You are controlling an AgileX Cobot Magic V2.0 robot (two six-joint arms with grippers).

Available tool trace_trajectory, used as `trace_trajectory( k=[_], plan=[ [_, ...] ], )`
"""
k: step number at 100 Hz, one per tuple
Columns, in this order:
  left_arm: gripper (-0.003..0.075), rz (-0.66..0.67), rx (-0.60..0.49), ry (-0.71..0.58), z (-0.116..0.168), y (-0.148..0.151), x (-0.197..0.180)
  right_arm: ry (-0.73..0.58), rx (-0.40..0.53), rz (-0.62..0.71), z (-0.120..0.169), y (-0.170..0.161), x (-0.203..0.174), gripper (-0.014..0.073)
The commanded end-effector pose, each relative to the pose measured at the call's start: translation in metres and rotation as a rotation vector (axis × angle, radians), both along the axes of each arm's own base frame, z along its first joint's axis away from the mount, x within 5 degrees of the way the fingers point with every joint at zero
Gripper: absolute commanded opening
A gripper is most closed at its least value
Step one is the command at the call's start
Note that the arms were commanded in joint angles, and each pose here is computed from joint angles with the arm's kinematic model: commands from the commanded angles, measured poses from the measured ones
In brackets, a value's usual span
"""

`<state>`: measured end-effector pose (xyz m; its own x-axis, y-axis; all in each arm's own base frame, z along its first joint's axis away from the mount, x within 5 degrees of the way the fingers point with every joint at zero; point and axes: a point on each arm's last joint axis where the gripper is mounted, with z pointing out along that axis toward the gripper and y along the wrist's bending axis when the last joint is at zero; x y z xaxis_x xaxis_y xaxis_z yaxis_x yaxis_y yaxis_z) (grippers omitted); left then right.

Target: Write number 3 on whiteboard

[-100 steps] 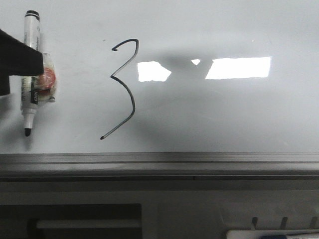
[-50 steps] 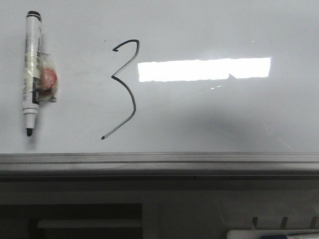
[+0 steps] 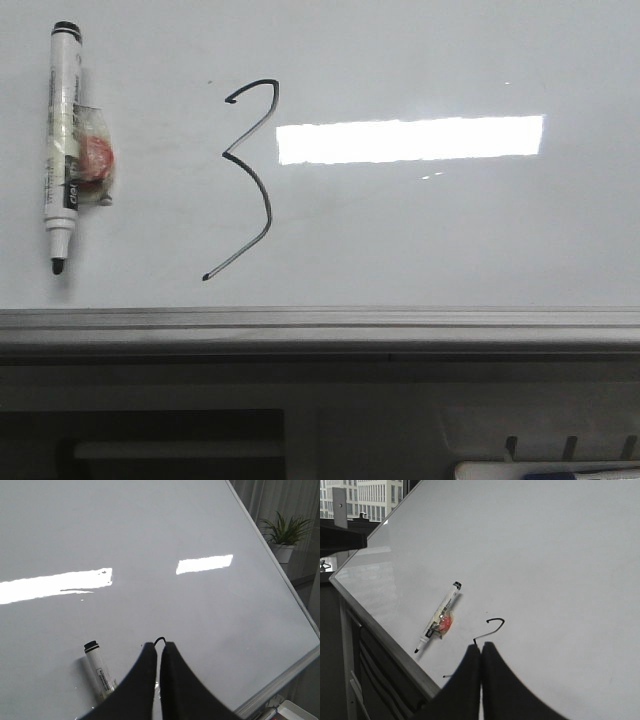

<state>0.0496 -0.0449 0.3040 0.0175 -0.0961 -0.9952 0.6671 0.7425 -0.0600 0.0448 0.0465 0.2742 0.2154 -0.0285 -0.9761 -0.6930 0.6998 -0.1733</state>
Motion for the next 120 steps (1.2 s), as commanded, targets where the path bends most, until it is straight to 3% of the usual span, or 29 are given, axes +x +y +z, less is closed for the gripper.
trace_trajectory(
  k=[1, 94, 120],
  plan=[
    [-0.0021, 0.012, -0.047, -0.06, 0.013, 0.002, -0.001, -0.076, 0.062, -0.025, 0.002, -0.006, -0.003, -0.0046],
    [-0.002, 0.019, -0.035, -0.056, 0.008, 0.001, 0.001, -0.085, 0.072, -0.027, -0.002, -0.008, -0.005, -0.0046],
    [-0.002, 0.23, 0.051, -0.022, -0.019, 0.01, 0.013, -0.085, 0.072, -0.027, -0.002, -0.008, -0.005, -0.0046]
  ],
)
